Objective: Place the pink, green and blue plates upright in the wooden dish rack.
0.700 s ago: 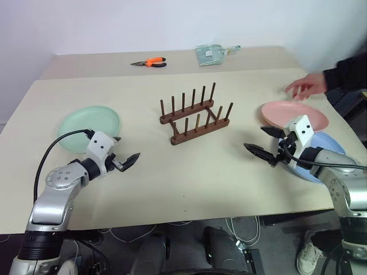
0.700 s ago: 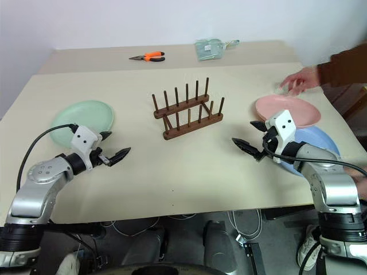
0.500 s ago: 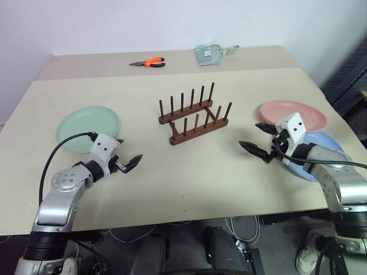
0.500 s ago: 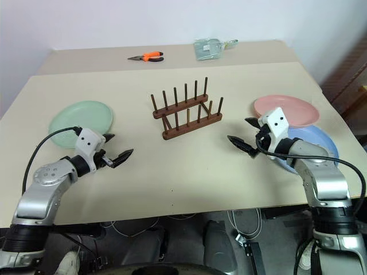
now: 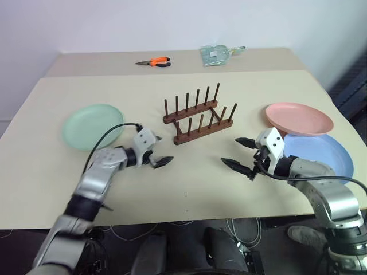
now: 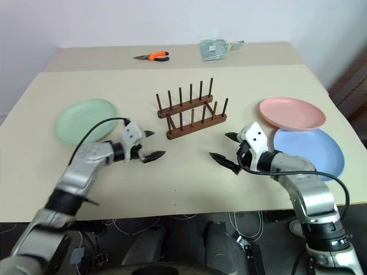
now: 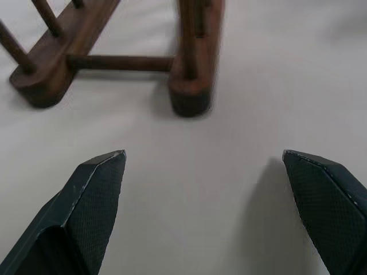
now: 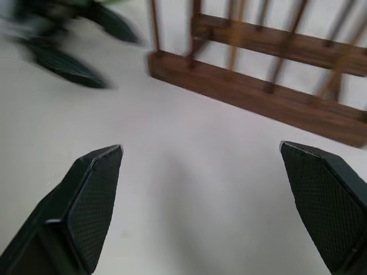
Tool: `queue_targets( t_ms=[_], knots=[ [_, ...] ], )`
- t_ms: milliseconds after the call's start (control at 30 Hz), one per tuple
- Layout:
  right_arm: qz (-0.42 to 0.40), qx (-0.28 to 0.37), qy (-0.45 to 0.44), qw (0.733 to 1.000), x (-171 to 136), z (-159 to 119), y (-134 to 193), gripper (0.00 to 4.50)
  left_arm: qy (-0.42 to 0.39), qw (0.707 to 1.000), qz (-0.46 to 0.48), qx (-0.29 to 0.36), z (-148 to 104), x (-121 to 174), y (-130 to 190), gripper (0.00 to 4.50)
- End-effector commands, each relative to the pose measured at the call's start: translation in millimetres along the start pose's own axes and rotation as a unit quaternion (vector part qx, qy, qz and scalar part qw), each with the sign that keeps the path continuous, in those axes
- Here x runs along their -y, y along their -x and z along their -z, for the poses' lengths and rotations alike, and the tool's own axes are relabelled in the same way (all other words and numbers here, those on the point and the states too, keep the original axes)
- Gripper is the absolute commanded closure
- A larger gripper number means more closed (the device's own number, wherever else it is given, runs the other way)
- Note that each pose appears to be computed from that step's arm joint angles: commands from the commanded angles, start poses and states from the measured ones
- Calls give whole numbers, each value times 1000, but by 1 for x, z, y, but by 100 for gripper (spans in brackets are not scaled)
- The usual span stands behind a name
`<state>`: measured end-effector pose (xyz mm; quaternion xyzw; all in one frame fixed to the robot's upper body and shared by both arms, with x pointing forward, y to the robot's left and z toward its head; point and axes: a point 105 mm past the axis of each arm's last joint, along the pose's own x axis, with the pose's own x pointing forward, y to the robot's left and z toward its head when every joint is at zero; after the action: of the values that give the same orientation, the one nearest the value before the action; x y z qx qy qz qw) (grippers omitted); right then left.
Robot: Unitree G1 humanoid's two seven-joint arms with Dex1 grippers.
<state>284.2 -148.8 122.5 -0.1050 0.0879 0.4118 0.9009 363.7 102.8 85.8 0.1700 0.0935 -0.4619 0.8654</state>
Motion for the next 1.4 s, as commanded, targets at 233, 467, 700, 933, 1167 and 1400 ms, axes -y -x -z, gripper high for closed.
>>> queue_targets(
  t_ms=[233, 467, 700, 933, 1167, 1400],
  knots=[
    [25, 9, 4, 1000, -24, -1, 6, 0, 18, 998, 62, 27, -9, 9, -44, 128],
    [21, -19, -1, 1000, -21, 6, 18, 0, -44, 990, 124, 48, -19, 27, -46, 374],
    [-7, -83, 0, 996, -22, 26, 42, 0, -144, 959, 242, 16, -22, 43, -32, 374],
    [18, -80, 14, 997, -13, 26, 44, 0, -131, 968, 215, -8, -15, 24, -29, 133],
    [62, -127, 16, 990, 9, 42, 51, 236, -64, 978, 192, -53, 12, 18, 8, 78],
    [95, -168, 54, 980, 28, 57, 42, 450, -59, 978, 199, -1, -13, 82, 1, 320]
  ],
)
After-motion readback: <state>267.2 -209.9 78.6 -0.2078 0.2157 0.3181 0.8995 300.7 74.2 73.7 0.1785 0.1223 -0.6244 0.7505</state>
